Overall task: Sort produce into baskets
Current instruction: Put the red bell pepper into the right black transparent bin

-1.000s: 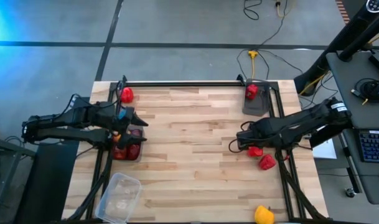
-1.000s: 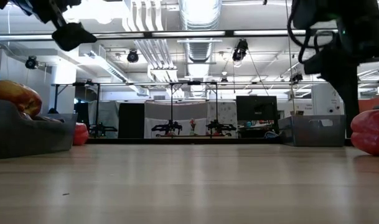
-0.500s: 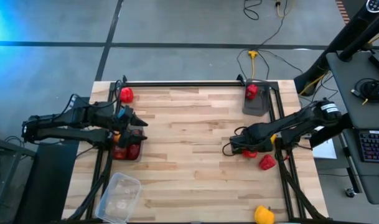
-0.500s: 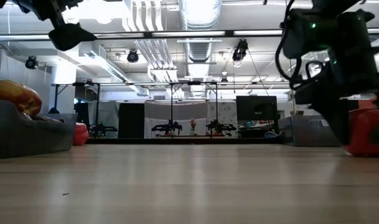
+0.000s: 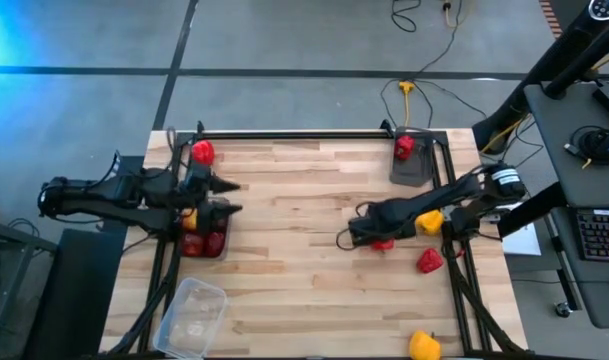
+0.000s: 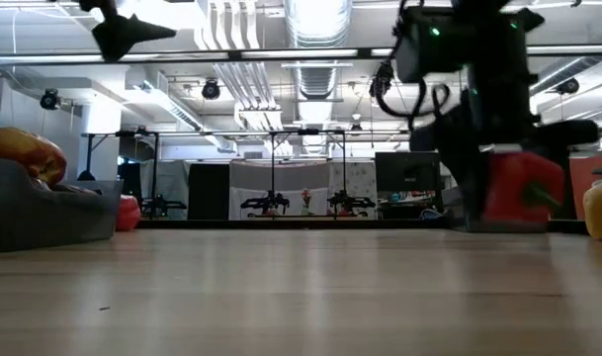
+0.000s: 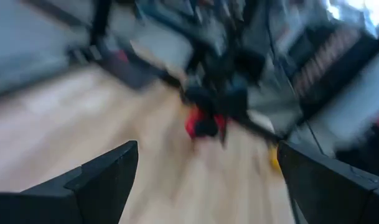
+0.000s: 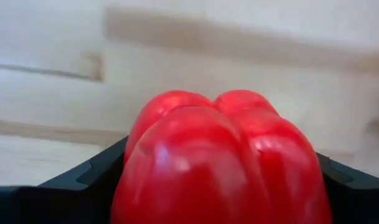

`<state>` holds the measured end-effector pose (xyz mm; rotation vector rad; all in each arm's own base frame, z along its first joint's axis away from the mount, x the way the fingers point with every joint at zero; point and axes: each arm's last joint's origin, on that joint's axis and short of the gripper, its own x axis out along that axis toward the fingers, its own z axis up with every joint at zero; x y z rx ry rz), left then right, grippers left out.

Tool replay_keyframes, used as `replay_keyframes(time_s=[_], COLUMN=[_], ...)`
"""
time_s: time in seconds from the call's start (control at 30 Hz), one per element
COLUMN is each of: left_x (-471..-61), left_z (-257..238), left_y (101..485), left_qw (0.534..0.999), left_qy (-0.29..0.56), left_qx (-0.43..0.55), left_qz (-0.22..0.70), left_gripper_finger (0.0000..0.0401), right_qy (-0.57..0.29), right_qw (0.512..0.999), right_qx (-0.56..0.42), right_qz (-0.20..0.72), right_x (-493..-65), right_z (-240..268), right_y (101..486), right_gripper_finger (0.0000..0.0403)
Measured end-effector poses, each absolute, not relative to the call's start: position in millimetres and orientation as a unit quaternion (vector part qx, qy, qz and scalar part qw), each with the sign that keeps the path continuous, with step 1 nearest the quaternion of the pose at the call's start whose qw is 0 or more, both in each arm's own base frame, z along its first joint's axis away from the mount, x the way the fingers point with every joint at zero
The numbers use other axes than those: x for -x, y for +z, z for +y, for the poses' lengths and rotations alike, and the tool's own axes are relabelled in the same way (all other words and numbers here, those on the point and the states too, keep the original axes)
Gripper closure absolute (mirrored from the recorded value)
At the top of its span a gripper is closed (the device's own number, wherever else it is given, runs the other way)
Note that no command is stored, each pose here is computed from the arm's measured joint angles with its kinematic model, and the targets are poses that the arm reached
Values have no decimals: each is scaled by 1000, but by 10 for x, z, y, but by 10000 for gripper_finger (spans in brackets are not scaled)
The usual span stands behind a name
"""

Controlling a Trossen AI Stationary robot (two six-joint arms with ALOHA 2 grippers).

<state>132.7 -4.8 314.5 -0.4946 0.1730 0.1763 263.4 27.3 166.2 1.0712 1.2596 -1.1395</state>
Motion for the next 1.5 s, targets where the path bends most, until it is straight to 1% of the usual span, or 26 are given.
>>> replay_keyframes(time_s=[0.07, 0.13, 0.3, 0.43, 0.53, 0.7, 0.77, 0.83, 0.93, 1.03, 1.17, 1.3, 1.4, 1.5], left_x=[-1354, -1359, -1304, -1220, -1118, -1001, -974, -953, -923, -899, -874, -846, -848, -848], left_z=[-29, -23, -19, -1, 22, 34, 36, 38, 39, 43, 69, 85, 85, 85], left_y=[3193, 3205, 3158, 3187, 3287, 3408, 3449, 3495, 3552, 3600, 3634, 3637, 3636, 3625], left_qw=[962, 961, 961, 956, 954, 958, 958, 959, 966, 972, 967, 962, 962, 962], left_qy=[117, 127, 134, 155, 179, 185, 184, 182, 176, 176, 218, 245, 244, 245], left_qx=[241, 240, 234, 238, 231, 208, 209, 210, 181, 145, 118, 118, 116, 114], left_qz=[51, 41, 67, 67, 59, 70, 68, 61, 60, 58, 49, 42, 43, 48], left_gripper_finger=[36, 36, 36, 36, 36, 36, 36, 36, 36, 36, 36, 36, 36, 36], right_qy=[-473, -462, -459, -491, -528, -559, -570, -578, -587, -595, -598, -604, -604, -614], right_qw=[551, 565, 592, 588, 566, 526, 512, 509, 503, 502, 508, 505, 510, 499], right_qx=[-441, -442, -431, -394, -374, -387, -394, -396, -398, -403, -402, -396, -378, -355], right_qz=[528, 521, 504, 507, 510, 510, 508, 500, 494, 481, 473, 473, 483, 497], right_x=[-2676, -2729, -2746, -2597, -2378, -1946, -1804, -1716, -1596, -1514, -1510, -1510, -1523, -1553], right_z=[154, -32, -615, -1041, -1397, -1948, -2072, -2164, -2259, -2329, -2345, -2343, -2365, -2388], right_y=[1792, 1898, 2231, 2560, 2692, 2599, 2536, 2493, 2413, 2335, 2284, 2256, 2176, 2090], right_gripper_finger=[93, 93, 93, 93, 93, 93, 93, 93, 93, 93, 93, 85, 80, 80])
